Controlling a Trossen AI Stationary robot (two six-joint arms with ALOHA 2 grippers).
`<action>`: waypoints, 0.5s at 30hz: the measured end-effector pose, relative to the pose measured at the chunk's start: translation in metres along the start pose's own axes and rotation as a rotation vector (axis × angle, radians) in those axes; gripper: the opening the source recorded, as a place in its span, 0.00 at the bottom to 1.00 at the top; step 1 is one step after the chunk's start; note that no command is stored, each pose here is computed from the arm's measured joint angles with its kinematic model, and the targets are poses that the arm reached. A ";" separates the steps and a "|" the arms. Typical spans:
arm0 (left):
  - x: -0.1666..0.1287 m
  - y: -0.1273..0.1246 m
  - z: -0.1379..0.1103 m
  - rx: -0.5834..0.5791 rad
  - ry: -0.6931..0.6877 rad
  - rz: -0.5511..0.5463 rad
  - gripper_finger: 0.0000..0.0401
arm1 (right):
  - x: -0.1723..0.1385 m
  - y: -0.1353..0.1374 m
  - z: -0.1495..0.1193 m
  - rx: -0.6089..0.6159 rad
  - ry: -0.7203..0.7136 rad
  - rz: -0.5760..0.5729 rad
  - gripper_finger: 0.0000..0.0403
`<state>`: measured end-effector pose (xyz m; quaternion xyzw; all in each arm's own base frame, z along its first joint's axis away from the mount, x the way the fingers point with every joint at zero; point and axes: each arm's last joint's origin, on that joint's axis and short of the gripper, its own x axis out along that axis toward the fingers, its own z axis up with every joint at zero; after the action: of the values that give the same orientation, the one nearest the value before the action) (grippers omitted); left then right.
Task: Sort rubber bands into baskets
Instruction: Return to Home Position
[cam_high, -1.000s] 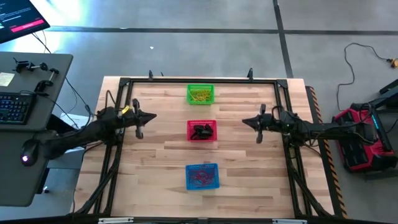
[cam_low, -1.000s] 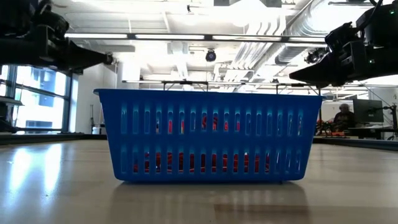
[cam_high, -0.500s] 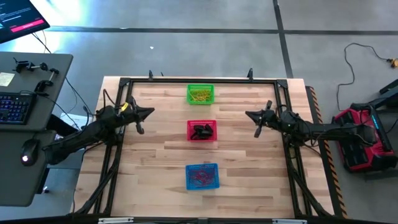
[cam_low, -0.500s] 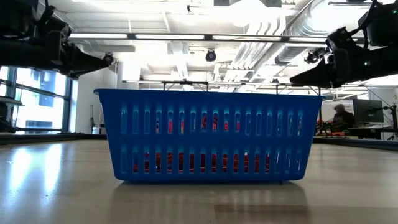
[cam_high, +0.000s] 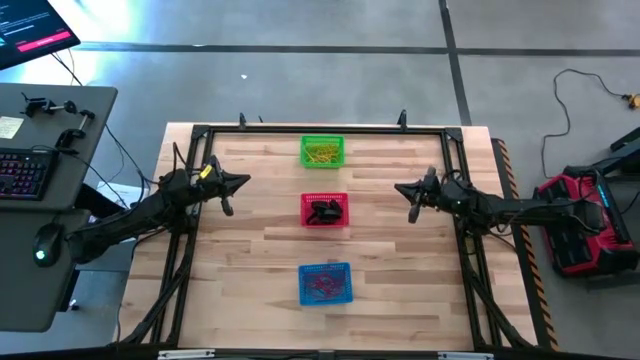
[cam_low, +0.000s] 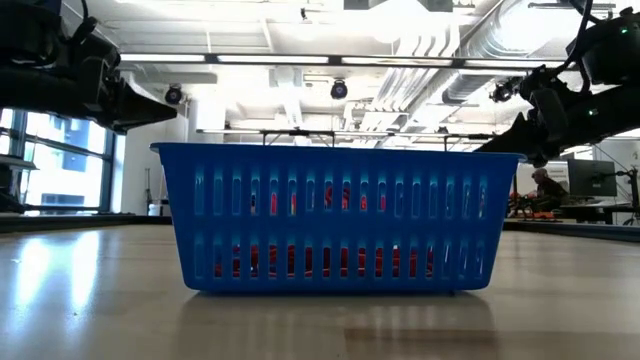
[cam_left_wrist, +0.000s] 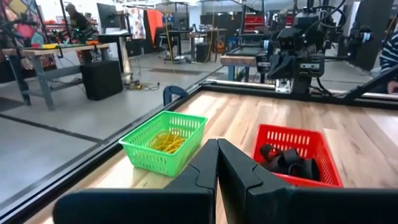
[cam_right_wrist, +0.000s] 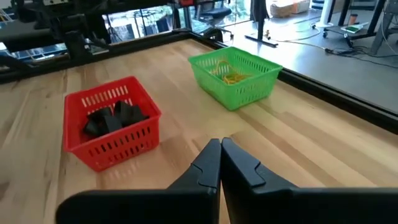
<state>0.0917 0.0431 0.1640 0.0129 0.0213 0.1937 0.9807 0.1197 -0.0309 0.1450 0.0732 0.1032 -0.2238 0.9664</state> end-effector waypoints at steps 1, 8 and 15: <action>0.000 0.000 0.000 0.000 -0.001 0.000 0.00 | 0.000 0.000 0.000 0.000 0.003 0.000 0.00; 0.000 0.000 0.000 0.001 -0.001 0.000 0.00 | 0.000 0.000 -0.001 -0.002 0.009 0.004 0.00; 0.000 0.000 0.000 0.001 -0.001 0.000 0.00 | 0.000 0.000 -0.001 -0.002 0.009 0.005 0.00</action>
<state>0.0917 0.0431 0.1642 0.0135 0.0206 0.1937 0.9808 0.1196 -0.0307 0.1441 0.0738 0.1077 -0.2208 0.9665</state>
